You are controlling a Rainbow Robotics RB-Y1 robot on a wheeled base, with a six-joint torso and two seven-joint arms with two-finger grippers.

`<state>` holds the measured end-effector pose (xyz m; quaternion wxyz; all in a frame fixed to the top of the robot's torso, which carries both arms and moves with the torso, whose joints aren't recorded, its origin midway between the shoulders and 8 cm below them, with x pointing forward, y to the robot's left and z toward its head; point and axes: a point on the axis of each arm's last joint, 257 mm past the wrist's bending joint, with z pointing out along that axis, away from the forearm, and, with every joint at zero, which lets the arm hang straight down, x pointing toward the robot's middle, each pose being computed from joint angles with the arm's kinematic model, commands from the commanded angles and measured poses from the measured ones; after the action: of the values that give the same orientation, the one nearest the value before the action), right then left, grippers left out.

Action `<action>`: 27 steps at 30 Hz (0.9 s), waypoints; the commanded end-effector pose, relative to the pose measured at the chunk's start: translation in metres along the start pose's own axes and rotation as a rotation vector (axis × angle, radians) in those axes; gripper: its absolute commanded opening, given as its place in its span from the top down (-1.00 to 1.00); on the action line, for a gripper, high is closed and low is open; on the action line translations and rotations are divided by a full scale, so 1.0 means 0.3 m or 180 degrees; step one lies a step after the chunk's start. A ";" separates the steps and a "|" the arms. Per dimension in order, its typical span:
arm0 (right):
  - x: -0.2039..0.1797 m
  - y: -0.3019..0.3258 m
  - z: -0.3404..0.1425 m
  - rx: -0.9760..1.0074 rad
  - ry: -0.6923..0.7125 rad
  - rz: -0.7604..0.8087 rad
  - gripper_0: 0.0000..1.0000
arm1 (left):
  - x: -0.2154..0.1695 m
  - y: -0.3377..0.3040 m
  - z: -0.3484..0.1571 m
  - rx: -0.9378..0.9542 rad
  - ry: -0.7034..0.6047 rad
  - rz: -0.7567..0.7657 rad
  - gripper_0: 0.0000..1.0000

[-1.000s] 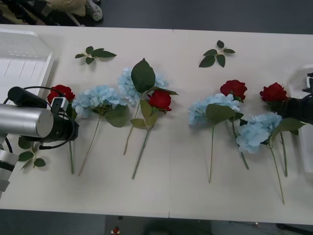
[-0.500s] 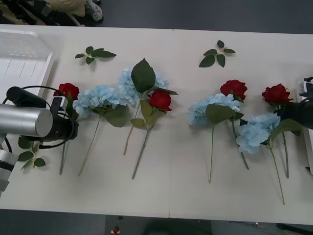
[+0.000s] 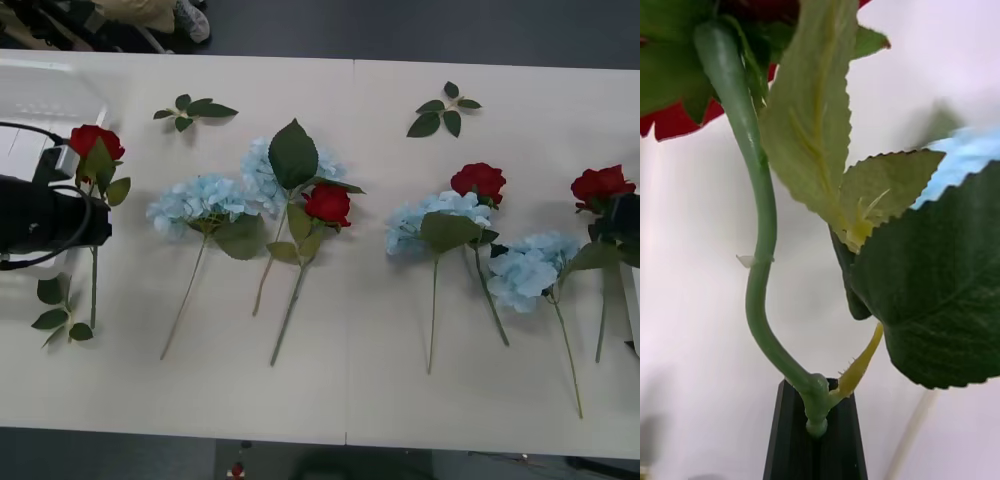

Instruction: Put the red flowers into the right box and the blue flowers into the left box

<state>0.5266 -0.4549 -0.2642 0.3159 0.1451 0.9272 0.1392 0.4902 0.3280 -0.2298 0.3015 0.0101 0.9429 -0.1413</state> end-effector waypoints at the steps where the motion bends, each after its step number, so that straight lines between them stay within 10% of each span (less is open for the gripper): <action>1: -0.153 0.065 -0.169 -0.0174 -0.0224 -0.0060 1.00 | -0.152 -0.166 -0.138 0.0628 -0.0329 0.0381 1.00; 14: -0.344 -0.313 -0.539 0.1071 -0.0449 -0.0972 1.00 | -0.281 -0.810 -0.204 0.2141 -0.1281 0.1667 1.00; 27: -0.420 -0.528 -0.466 0.1628 -0.0800 -0.1157 1.00 | -0.149 -1.341 -0.197 0.2638 -0.1887 0.2707 1.00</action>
<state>0.5042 -0.6582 -0.1594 0.3957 0.0849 0.9021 -0.1498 0.4679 -0.0036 -0.0788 0.5208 0.4143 0.6472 -0.3718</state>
